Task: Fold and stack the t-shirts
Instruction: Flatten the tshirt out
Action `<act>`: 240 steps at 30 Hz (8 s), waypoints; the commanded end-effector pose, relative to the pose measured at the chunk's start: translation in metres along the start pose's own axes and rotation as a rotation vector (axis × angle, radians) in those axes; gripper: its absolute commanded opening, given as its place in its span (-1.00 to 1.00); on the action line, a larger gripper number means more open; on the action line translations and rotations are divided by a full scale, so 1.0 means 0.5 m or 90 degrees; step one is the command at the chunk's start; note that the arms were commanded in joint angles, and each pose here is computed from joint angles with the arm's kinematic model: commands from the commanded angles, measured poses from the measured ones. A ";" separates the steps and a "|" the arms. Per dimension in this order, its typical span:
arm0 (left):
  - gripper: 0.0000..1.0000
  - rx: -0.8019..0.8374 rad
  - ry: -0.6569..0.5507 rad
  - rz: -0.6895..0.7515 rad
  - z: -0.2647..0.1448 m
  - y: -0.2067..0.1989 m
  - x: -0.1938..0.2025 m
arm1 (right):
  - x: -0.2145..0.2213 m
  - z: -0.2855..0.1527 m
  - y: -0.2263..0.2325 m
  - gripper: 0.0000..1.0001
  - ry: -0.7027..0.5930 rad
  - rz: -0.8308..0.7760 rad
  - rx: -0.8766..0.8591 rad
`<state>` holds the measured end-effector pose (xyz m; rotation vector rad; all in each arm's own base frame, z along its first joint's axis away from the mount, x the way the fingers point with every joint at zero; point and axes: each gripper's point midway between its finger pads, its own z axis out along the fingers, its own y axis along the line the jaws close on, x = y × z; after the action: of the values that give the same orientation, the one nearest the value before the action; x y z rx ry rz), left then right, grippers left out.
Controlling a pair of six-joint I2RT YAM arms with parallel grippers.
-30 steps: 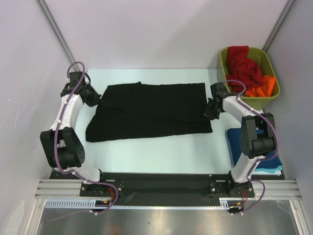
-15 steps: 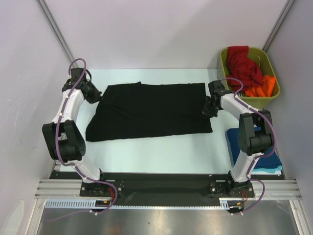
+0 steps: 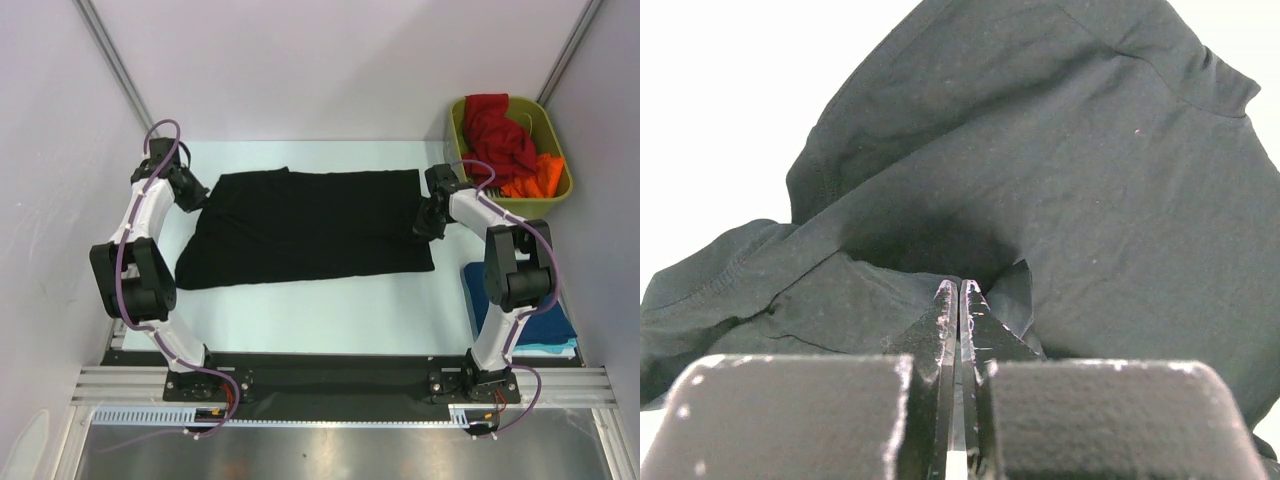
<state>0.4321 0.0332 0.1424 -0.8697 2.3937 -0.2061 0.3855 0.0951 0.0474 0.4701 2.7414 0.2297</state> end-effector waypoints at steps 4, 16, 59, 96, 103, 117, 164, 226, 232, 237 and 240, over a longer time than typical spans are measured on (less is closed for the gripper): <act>-0.99 0.035 -0.030 0.014 -0.019 -0.027 -0.021 | -0.017 -0.016 -0.025 -1.00 -0.011 0.006 0.025; -0.99 0.031 -0.025 0.022 -0.020 -0.028 -0.011 | -0.053 -0.027 -0.051 -1.00 -0.026 0.001 0.067; -0.94 -0.416 -0.074 -0.395 -0.346 0.427 0.404 | 0.418 -0.182 -0.154 -1.00 0.248 0.040 0.016; -0.99 -0.213 -0.088 -0.005 -0.226 0.122 0.147 | 0.130 -0.121 -0.131 -1.00 0.074 -0.012 0.063; -0.99 -0.210 -0.110 0.093 -0.179 0.066 0.087 | 0.076 -0.080 -0.114 -1.00 0.050 -0.019 0.066; -0.99 -0.198 -0.099 0.133 -0.101 -0.008 0.026 | 0.017 -0.034 -0.099 -1.00 0.039 -0.054 0.106; 0.26 -0.107 0.022 -0.270 -0.101 0.314 0.207 | 0.189 -0.103 -0.028 0.45 0.110 0.058 -0.203; 0.11 -0.311 0.034 -0.236 -0.074 0.455 0.195 | 0.351 -0.068 -0.258 -0.64 0.214 0.204 0.173; 0.76 -0.313 -0.075 -0.187 -0.167 0.431 0.138 | 0.257 -0.135 -0.195 0.30 0.118 0.099 0.059; 0.55 -0.171 -0.065 -0.013 -0.139 0.256 0.092 | 0.146 -0.196 -0.095 0.52 0.024 -0.027 -0.054; 0.57 -0.078 -0.072 0.049 -0.119 0.156 0.068 | 0.095 -0.184 -0.082 0.47 -0.001 -0.069 -0.044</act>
<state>0.2976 0.0972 0.1331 -1.0404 2.3425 0.1512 0.2700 0.0631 0.0928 0.4862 2.7955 0.3102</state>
